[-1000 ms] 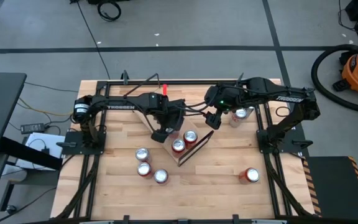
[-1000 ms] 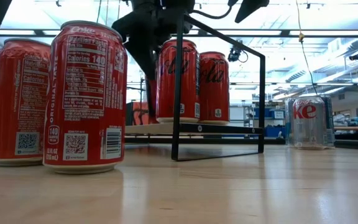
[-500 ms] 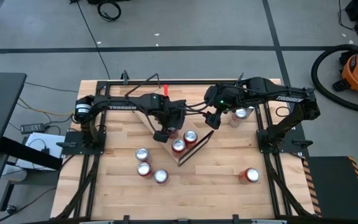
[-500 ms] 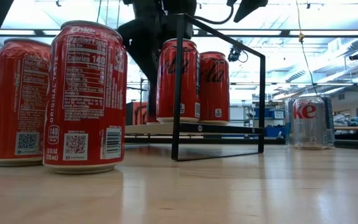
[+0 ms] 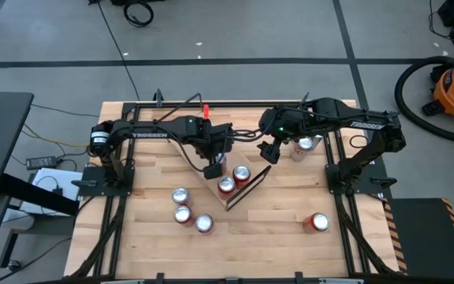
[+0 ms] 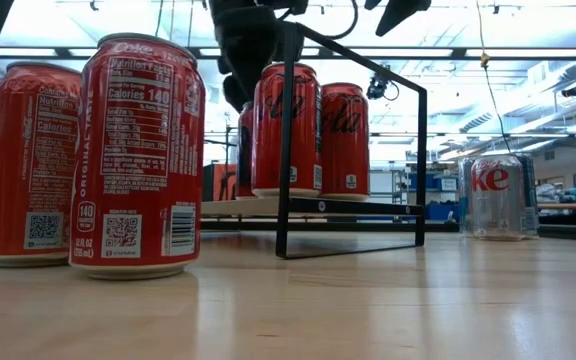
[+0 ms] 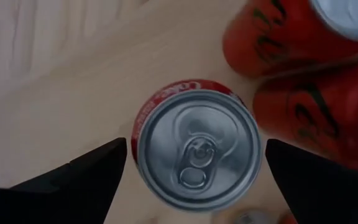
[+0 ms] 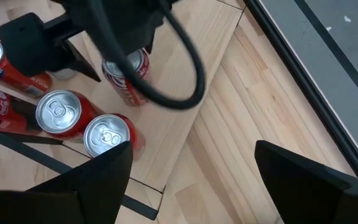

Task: Place canned beverage on shelf
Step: Put the top red and white soda can on the shelf

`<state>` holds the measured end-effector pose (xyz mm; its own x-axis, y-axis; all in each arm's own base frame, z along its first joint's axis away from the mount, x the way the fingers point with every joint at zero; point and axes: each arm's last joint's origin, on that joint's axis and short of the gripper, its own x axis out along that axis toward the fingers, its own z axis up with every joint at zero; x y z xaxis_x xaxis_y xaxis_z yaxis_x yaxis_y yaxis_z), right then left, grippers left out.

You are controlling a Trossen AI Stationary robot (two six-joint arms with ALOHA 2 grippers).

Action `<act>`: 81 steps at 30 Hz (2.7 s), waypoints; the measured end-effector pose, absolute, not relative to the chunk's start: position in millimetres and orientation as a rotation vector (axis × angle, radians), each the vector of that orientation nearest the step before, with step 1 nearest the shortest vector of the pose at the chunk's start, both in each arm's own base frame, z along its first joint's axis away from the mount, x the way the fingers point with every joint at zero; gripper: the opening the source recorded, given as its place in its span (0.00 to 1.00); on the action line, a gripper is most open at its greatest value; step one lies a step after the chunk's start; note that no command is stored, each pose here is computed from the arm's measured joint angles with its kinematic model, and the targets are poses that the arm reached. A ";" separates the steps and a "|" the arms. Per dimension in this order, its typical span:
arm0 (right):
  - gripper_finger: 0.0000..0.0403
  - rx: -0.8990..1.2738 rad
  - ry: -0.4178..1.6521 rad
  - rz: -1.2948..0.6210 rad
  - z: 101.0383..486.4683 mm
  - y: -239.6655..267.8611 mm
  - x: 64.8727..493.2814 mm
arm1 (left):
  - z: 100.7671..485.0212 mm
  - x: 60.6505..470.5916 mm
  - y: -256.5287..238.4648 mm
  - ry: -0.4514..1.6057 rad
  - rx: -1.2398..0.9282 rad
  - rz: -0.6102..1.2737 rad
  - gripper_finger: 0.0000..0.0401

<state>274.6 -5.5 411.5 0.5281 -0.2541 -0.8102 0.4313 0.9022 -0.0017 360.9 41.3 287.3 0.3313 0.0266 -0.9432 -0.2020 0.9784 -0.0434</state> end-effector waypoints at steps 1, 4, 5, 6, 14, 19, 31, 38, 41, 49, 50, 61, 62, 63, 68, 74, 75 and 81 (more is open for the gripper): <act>0.86 0.209 0.928 -0.413 411.5 -5.5 274.6 | 287.5 361.3 41.4 1.218 -0.199 0.175 0.99; 0.86 0.213 0.926 -0.415 411.6 -5.5 274.7 | 287.6 361.7 41.5 1.205 -0.300 0.247 0.99; 0.86 0.215 0.925 -0.416 411.6 -5.5 274.8 | 287.8 362.2 41.6 1.194 -0.335 0.272 0.99; 0.86 0.216 0.925 -0.416 411.6 -5.5 274.8 | 288.1 362.9 41.7 1.182 -0.373 0.300 0.99; 0.86 0.222 0.918 -0.424 411.9 -5.9 275.1 | 285.9 365.5 42.3 1.146 -0.563 0.441 0.99; 0.86 0.221 0.916 -0.426 412.0 -5.9 275.2 | 278.2 369.0 43.1 1.165 -0.580 0.461 0.99; 0.86 0.225 0.908 -0.430 412.5 -6.0 275.6 | 273.0 370.3 47.7 1.200 -0.507 0.418 0.80; 0.86 0.224 0.908 -0.429 412.5 -6.0 275.5 | 273.0 368.2 56.8 1.248 -0.224 0.119 0.80; 0.86 0.222 0.909 -0.428 412.5 -6.0 275.5 | 273.2 367.8 58.6 1.248 -0.030 -0.027 0.82; 0.86 0.215 0.911 -0.423 412.4 -5.8 275.5 | 273.8 367.9 59.1 1.199 0.466 -0.378 0.82; 0.86 0.215 0.911 -0.423 412.4 -5.8 275.5 | 273.8 368.1 59.2 1.193 0.498 -0.397 0.82; 0.86 0.199 0.918 -0.405 412.4 -5.5 275.5 | 273.9 368.4 59.6 1.197 0.477 -0.371 0.82; 0.86 0.198 0.920 -0.396 412.3 -5.3 275.5 | 273.9 368.4 59.7 1.201 0.452 -0.352 0.82; 0.86 0.197 0.924 -0.388 412.2 -5.1 275.4 | 274.0 368.5 59.7 1.205 0.423 -0.330 0.82; 0.86 0.178 0.961 -0.377 411.2 -5.7 271.5 | 274.1 369.7 62.3 1.211 0.244 -0.194 0.82; 0.86 0.173 0.957 -0.384 414.0 -9.7 267.0 | 274.5 376.0 64.6 1.158 0.086 -0.073 0.82; 0.86 0.173 0.957 -0.386 414.0 -10.8 266.9 | 274.6 376.2 64.5 1.157 0.066 -0.060 0.82; 0.86 0.188 0.963 -0.374 413.9 -15.7 266.6 | 274.8 376.6 64.8 1.153 -0.003 -0.014 0.82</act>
<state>266.6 -15.7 413.9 0.5133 -0.2266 -0.8277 0.3917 0.9201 -0.0089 376.6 64.8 274.8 0.4055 -0.0128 -0.9140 0.0093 0.9999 -0.0099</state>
